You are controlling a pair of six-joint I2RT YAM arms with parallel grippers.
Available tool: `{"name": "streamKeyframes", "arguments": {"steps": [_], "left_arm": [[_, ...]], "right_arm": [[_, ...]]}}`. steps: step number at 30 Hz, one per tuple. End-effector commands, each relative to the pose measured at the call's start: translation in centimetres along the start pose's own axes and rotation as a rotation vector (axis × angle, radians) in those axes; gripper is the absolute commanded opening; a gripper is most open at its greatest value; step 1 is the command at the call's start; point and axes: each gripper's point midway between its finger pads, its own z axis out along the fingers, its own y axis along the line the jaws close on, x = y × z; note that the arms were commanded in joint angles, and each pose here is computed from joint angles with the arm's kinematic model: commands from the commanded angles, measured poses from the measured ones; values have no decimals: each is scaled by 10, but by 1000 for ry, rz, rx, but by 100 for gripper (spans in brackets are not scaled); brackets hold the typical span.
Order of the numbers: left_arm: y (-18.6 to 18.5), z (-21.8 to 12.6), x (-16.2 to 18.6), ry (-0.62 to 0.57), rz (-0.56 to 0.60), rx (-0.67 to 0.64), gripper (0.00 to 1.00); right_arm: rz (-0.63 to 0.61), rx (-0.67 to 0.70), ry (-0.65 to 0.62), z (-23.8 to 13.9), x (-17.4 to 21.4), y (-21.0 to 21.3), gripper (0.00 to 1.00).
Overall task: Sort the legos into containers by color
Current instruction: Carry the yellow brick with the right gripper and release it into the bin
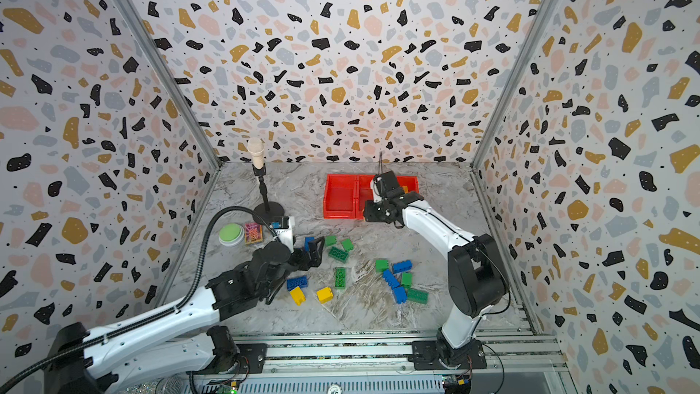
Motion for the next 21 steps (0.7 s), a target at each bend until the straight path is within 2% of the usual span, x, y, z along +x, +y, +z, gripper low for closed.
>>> {"name": "streamKeyframes", "arguments": {"steps": [1,4,9,19,21], "left_arm": [[-46,14,-39,-85,14,118,100],[-63,33,-48,-74,43,135,100],[-69,60,-60,-48,85,119,100],[-59,77,-72,-54,67,98,100],[-57,76,-71,-52,64,94,100]], "right_arm": [[-9,-34,8,2,-21,-16,30],[17,-12,-14,13,-48,-39,30],[64,21,-62,25,-85,-73,30],[122,36,-89,35,-109,-117,31],[128,37,-84,40,-110,-121,34]]}}
